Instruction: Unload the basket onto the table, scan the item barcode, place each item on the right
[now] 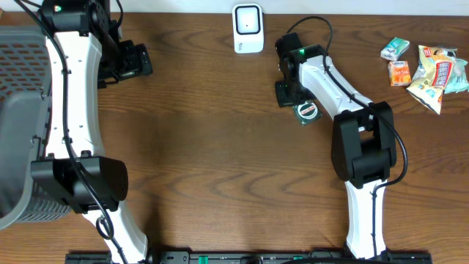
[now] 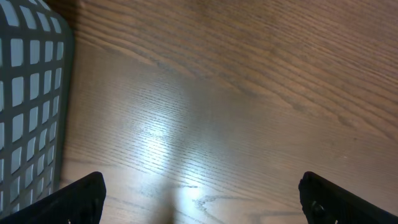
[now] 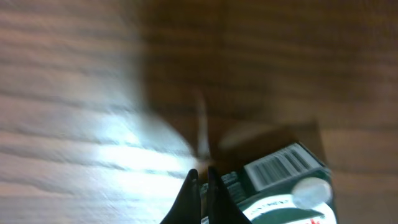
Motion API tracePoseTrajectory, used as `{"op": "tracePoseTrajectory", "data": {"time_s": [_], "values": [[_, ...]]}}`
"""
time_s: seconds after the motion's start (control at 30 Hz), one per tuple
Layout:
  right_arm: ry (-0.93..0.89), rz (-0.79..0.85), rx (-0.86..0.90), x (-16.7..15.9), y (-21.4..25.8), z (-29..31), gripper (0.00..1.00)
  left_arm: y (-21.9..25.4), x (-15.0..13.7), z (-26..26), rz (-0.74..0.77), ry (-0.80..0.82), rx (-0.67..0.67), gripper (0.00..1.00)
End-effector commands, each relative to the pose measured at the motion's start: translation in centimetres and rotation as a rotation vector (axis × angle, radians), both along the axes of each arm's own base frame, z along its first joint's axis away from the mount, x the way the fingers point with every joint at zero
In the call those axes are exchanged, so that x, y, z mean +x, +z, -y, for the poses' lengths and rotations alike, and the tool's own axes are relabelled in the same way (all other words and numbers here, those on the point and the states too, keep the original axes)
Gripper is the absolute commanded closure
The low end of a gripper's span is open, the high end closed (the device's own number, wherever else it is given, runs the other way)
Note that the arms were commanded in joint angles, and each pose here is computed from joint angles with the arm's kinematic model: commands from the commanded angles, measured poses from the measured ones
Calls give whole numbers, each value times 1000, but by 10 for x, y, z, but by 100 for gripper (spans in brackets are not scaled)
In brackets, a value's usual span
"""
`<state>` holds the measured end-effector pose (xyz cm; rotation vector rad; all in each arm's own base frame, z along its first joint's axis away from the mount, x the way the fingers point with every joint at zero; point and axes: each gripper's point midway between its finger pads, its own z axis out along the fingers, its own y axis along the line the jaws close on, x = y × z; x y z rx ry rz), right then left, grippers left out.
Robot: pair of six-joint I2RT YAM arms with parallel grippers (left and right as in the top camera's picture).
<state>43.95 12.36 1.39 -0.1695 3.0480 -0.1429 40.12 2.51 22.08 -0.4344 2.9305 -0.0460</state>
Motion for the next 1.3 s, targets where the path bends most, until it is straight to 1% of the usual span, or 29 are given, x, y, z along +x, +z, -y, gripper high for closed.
{"op": "tracePoseTrajectory", "data": {"time_s": [0.0, 0.07, 0.17, 0.2, 0.27, 0.37, 0.4, 0.43, 0.47, 0.5, 0.53, 0.57, 0.6, 0.63, 0.67, 0.8, 0.93, 1.13, 1.2, 1.23, 1.27], "values": [[-5, -47, -92, -14, 2, 16, 99, -1, 0, -3, -6, 0, 10, 2], [-1, -121, -171, -33, 6, 32, 99, -1, 0, -3, -6, -1, 10, 2], [5, -195, -284, -53, 16, 53, 99, -1, 0, -3, -6, 0, 10, 2], [-12, -214, -348, -61, 26, 64, 99, -1, 0, -3, -6, -1, 10, 2], [-22, -203, -365, -63, 37, 68, 99, -1, 0, -3, -6, 0, 10, 2], [-34, -133, -340, -56, 57, 66, 99, -1, 0, -3, -6, 0, 10, 2], [-44, -89, -323, -51, 67, 66, 95, -1, 0, -3, -6, 0, 10, 2], [-54, -52, -309, -47, 75, 66, 87, -1, 0, -3, -6, 0, 10, 2], [-72, -4, -284, -40, 86, 67, 65, -1, 0, -3, -6, 0, 10, 2], [-88, 23, -256, -36, 91, 68, 54, -1, 0, -3, -6, 0, 10, 2], [-94, 31, -237, -33, 92, 69, 49, -1, 0, -3, -6, 0, 10, 2], [-95, 30, -190, -31, 91, 69, 39, -1, 0, -3, -6, 0, 10, 2], [-93, 24, -167, -30, 90, 69, 35, -1, 0, -3, -6, 0, 10, 2], [-95, -17, -56, -30, 82, 67, 8, -1, 0, -3, -6, -1, 10, 2], [-100, -37, -13, -32, 78, 67, 4, -1, 0, -3, -6, 0, 10, 2], [-162, -118, 76, -41, 59, 80, 1, -1, 0, -3, -6, -1, 10, 2], [-186, -135, 216, -44, 35, 68, 1, -1, 0, -3, -6, 0, 10, 2], [-173, -129, 246, -51, -1, 59, 1, -1, 0, -3, -6, 0, 10, 2], [-168, -117, 226, -54, -14, 61, 7, -1, 0, -3, -6, 0, 10, 2], [-159, -111, 223, -55, -20, 61, 14, -1, 0, -3, -6, 0, 10, 2], [-154, -107, 227, -54, -21, 61, 18, -1, 0, -3, -6, -1, 10, 2]]}}
